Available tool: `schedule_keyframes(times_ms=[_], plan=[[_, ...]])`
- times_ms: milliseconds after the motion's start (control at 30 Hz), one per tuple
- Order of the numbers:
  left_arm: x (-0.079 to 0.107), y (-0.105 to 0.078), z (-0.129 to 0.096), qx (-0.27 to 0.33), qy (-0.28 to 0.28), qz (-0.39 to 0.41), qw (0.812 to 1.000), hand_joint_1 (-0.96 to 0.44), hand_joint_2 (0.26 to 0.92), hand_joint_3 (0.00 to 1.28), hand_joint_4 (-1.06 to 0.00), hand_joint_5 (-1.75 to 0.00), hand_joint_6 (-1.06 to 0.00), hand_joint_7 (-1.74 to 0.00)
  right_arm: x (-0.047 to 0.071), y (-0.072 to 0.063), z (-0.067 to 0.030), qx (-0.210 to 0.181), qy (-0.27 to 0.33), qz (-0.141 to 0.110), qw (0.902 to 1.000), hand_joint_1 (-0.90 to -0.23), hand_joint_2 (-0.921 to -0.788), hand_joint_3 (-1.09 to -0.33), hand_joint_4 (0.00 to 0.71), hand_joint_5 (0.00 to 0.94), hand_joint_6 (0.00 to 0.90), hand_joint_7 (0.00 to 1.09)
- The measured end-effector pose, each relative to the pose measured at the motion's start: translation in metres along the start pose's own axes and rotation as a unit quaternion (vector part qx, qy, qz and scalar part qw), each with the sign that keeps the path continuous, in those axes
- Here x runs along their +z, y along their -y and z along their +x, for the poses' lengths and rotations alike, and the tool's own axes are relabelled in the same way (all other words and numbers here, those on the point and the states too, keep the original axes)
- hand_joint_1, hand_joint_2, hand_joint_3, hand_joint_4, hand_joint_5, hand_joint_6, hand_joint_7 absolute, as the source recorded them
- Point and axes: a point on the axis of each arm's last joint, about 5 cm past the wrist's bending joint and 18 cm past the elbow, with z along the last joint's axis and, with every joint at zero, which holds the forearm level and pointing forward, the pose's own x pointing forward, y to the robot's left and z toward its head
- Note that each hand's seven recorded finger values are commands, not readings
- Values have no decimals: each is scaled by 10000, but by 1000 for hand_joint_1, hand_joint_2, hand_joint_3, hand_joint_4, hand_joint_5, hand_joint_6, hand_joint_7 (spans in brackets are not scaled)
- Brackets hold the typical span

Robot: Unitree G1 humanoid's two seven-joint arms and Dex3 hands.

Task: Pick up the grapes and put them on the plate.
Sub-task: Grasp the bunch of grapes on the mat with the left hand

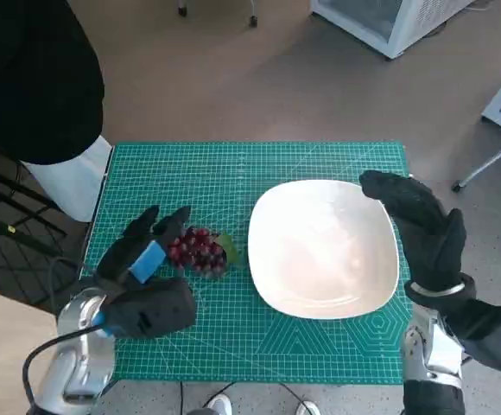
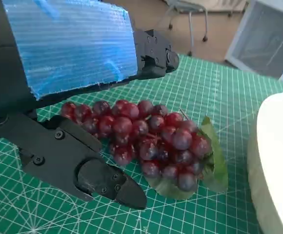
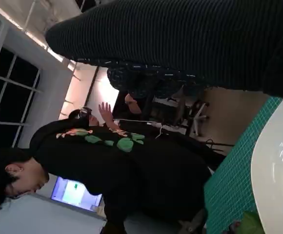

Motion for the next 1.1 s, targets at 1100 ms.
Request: schedule_keyframes(times_ms=[1100], plan=[[89, 146, 685, -980, -672, 381, 9922, -361, 730, 1, -2, -1, -189, -6, -5, -2, -23, 3, -77, 26, 10000, -502, -921, -638, 360, 0, 268, 0]])
